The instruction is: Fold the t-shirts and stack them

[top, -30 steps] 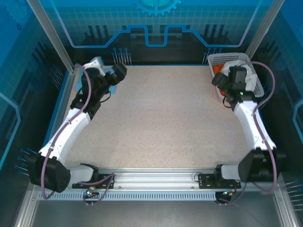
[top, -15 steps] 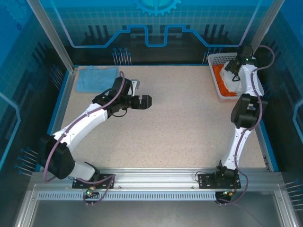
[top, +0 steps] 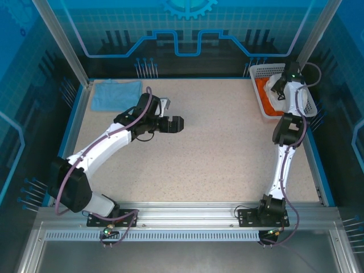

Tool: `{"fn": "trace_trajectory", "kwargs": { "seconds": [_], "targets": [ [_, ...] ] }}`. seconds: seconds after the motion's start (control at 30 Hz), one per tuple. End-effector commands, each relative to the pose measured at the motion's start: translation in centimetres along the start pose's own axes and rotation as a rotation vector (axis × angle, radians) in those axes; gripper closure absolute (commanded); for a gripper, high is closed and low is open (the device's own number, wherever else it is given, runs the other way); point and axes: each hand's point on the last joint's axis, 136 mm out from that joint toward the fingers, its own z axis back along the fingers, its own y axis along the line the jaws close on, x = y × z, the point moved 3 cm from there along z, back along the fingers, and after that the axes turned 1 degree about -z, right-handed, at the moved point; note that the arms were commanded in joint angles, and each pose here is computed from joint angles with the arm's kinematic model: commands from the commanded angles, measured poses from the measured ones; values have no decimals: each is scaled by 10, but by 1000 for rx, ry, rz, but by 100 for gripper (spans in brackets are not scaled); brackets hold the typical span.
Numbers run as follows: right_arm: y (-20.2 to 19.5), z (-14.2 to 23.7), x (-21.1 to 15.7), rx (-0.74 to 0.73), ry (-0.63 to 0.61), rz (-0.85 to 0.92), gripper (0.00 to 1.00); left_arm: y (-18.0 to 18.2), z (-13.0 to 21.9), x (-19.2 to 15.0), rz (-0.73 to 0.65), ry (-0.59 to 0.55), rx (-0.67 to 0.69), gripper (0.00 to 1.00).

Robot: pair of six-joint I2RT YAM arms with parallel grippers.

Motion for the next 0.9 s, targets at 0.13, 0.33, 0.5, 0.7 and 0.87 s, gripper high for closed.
{"fn": "trace_trajectory", "kwargs": {
  "seconds": [0.13,0.33,0.5,0.7,0.87],
  "targets": [
    [9,44,38,103,-114,-40,75,-3,-13,-8,0,55,-38,1],
    [29,159,80,165,-355,-36,77,-5,-16,-9,13,68,-58,1],
    [37,236,92,219,-490,-65,92,-7,-13,-8,13,59,-65,1],
    [56,247,66,384,-404,-91,99,-12,-5,-5,16,41,-84,1],
    [61,247,55,430,-388,-105,100,-17,4,-5,4,24,-99,1]
  ]
}}
